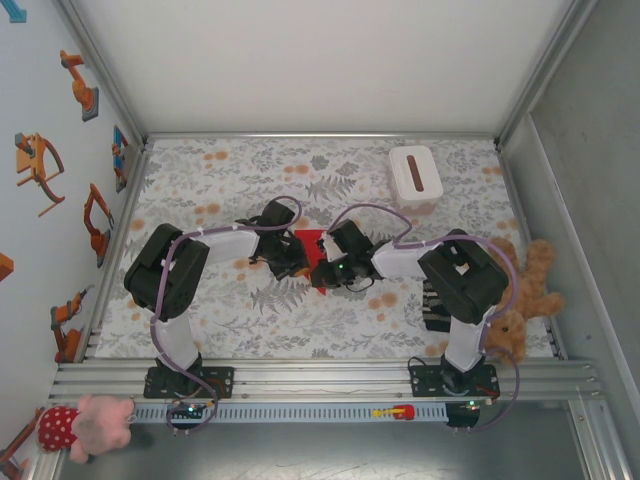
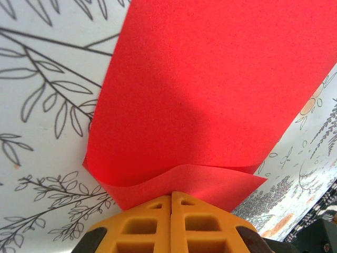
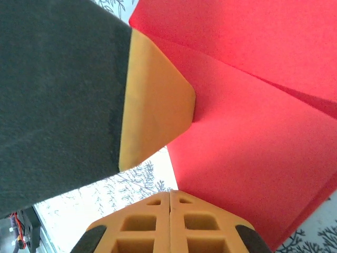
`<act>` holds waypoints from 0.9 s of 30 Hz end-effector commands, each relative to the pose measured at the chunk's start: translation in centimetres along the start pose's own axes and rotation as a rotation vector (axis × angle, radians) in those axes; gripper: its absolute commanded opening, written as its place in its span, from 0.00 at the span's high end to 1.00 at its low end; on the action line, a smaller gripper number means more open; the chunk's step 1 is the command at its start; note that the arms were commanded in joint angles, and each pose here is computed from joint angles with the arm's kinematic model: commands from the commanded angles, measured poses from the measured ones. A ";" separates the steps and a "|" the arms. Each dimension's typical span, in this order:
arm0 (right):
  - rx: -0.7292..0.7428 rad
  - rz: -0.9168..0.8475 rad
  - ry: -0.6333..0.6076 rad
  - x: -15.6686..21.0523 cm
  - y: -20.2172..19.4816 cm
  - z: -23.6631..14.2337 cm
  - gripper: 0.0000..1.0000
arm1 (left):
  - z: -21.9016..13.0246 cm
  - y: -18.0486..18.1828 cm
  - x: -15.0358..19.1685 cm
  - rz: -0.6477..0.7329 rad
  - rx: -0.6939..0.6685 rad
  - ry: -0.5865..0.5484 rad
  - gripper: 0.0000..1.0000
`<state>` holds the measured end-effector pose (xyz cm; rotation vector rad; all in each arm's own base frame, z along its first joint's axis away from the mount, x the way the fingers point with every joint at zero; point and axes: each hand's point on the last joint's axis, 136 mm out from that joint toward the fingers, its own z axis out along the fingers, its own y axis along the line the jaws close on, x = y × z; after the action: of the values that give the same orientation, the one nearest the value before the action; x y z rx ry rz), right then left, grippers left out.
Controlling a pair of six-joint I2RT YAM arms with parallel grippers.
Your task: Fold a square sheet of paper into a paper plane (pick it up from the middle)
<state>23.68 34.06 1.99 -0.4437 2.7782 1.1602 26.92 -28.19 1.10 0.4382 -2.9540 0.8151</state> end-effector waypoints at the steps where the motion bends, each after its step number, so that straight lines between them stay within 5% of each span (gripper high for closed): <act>1: -0.007 0.015 0.041 1.5 -0.1 -0.3 1.00 | 0.8 3.5 1.2 -0.018 -0.116 0.033 0.94; 14: 0.022 -0.037 -0.009 1.8 0.7 -2.9 0.99 | 0.6 3.0 1.1 -0.008 -0.105 0.036 0.94; 27: 0.022 -0.019 -0.007 -0.1 0.3 -0.7 1.00 | 0.7 2.8 1.2 -0.007 -0.100 0.043 0.94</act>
<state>23.20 33.19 2.70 -0.4456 2.7857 1.1220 26.91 -28.21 1.14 0.4165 -2.9593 0.8183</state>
